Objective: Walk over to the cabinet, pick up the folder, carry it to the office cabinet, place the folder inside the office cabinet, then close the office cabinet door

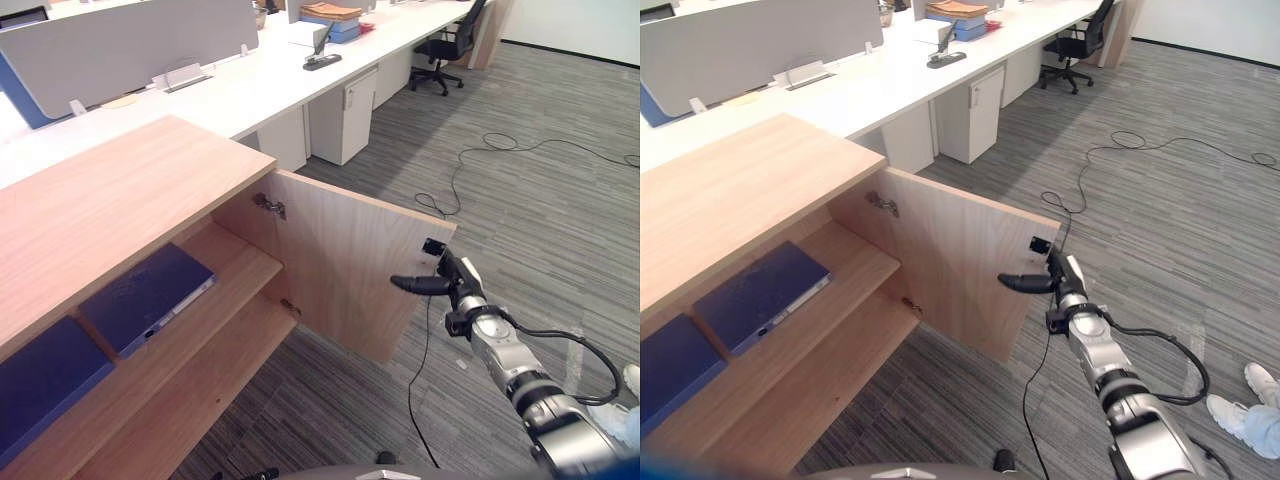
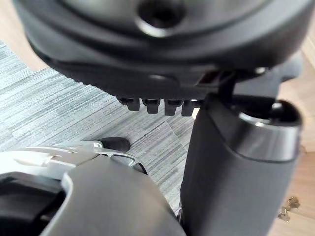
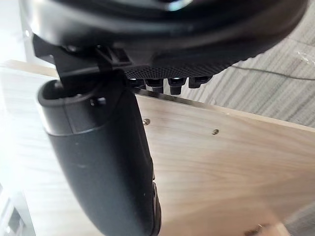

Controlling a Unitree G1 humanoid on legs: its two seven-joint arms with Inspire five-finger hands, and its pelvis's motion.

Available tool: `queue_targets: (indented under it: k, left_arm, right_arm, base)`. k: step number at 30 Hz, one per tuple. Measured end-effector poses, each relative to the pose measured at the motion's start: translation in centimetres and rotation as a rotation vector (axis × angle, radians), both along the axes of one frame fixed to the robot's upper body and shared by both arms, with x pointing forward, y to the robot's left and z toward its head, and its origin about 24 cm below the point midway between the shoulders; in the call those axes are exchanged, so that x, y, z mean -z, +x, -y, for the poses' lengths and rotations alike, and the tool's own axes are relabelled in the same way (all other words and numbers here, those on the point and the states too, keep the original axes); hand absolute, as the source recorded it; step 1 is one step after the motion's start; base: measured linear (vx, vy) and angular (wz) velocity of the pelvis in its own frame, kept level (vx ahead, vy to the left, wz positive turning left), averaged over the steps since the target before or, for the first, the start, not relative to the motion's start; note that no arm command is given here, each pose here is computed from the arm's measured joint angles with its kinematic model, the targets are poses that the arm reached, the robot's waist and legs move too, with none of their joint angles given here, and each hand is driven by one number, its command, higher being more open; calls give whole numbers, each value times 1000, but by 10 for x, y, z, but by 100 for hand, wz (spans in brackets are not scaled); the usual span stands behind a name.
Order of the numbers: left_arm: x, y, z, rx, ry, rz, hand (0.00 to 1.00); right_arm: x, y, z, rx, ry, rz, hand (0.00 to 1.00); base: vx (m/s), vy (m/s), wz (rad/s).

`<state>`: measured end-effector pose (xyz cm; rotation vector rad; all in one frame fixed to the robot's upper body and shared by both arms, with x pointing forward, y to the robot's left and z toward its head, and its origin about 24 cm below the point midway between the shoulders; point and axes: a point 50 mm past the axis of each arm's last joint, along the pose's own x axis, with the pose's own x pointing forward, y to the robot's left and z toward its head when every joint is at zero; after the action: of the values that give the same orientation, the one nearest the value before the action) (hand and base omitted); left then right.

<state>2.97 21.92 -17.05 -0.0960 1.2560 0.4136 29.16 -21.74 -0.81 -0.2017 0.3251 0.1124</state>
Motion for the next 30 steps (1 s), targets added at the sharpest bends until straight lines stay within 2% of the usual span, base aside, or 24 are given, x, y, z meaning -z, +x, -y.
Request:
queue_targets:
  k: [1, 2, 4, 7, 10, 12, 19, 27, 30]
  left_arm:
    - [0, 0, -1, 2, -1, -2, 100]
    - [0, -1, -2, 15, -2, -8, 100]
    - [-1, 0, -6, 29, 4, -8, 100]
    - [-1, 1, -9, 29, -2, -3, 100]
    - [-1, 6, -10, 28, -6, 2, 100]
    - [-2, 4, -15, 6, 11, 0, 100]
    - [-8, -7, -41, -46, 80, -38, 100]
    - [-6, -20, -41, -186, 55, -61, 100]
    - [-3, -19, -29, -159, 31, -68, 100]
  right_arm:
    - [2, -6, -1, -51, -20, -21, 100]
    - [8, -21, -2, -217, -85, -87, 100]
    - [15, -39, -6, -405, -112, -184, 100]
    - [27, -78, -33, -746, -41, -341, 100]
    - [33, -110, -59, -999, 50, -440, 100]
    - [39, -131, -67, -1112, 75, -507, 100]
    - [38, -133, -61, -1139, 18, -489, 100]
    - [56, -124, -62, -1046, 30, -499, 100]
    - [81, -127, -52, -931, -107, -553, 100]
  base:
    - [-22, -6, -15]
    - [-25, -19, -10]
    - [-26, -37, -4]
    - [-17, -54, 1]
    - [-8, -18, 3]
    - [-5, 5, 3]
    - [-25, 17, -5]
    - [-13, -1, 7]
    - [-44, 68, 97]
